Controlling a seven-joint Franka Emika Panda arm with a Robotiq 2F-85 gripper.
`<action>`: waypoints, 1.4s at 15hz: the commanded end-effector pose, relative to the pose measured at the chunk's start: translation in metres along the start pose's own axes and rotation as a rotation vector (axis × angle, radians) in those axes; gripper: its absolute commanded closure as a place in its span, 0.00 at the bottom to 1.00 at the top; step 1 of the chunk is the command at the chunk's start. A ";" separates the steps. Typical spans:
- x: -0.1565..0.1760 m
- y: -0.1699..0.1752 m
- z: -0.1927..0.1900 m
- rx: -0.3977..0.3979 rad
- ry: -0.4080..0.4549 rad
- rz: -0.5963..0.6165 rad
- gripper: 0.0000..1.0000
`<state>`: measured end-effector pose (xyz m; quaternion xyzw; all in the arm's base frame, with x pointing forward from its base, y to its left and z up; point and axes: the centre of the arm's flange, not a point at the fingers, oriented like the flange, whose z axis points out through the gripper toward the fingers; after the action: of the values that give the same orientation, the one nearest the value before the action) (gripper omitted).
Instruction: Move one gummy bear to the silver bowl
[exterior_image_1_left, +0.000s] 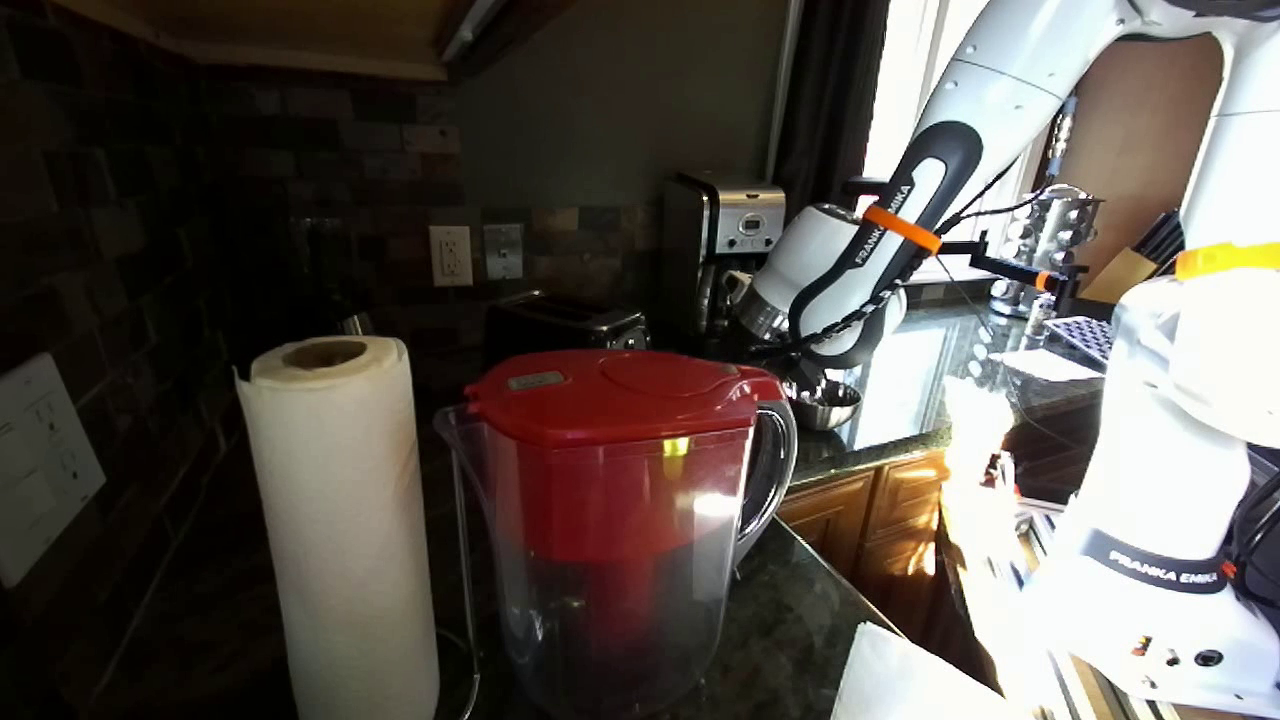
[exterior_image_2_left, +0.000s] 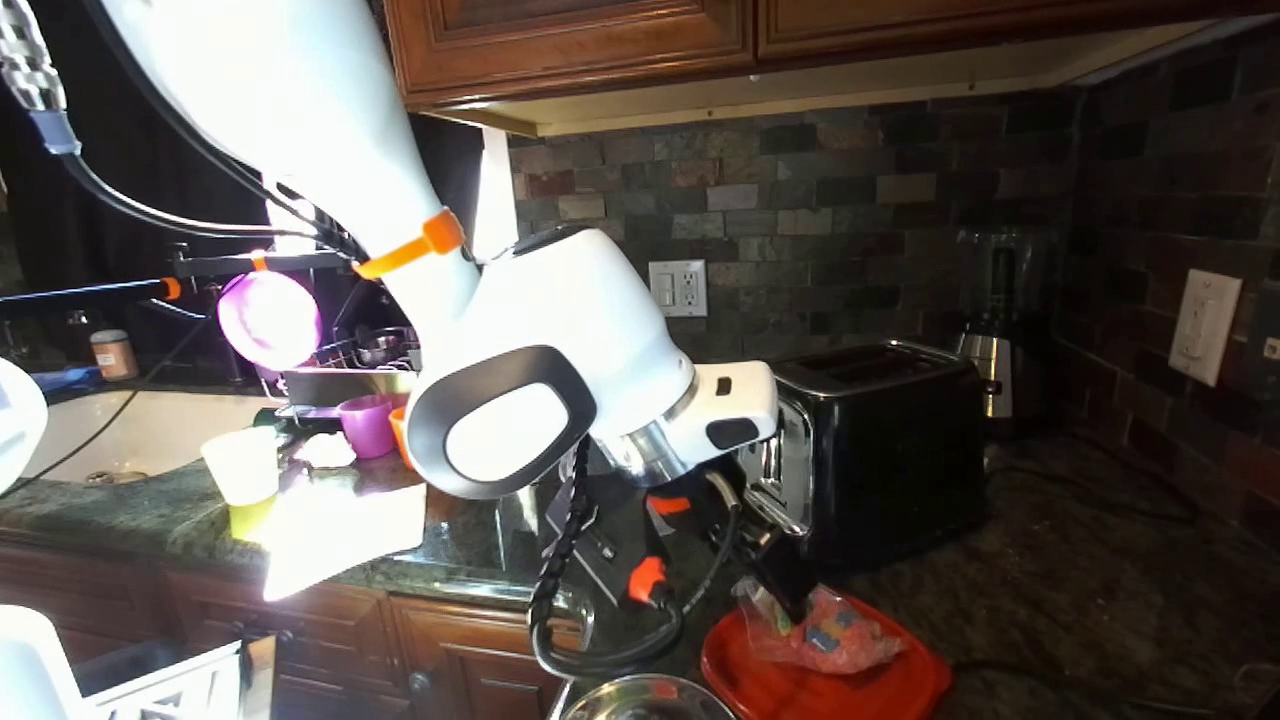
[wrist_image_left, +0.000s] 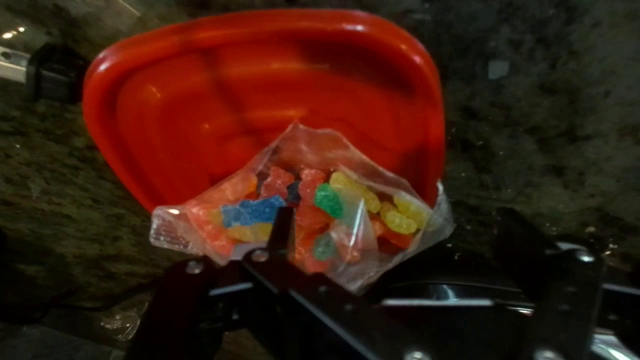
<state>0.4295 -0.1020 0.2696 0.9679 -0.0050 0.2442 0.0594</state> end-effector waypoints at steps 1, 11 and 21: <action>-0.001 -0.003 -0.005 0.053 -0.033 0.023 0.00; 0.003 -0.010 -0.018 0.103 -0.044 0.081 0.00; -0.016 0.010 -0.020 0.046 -0.151 0.076 0.00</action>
<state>0.4170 -0.1002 0.2850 0.9772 -0.0382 0.2079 0.0193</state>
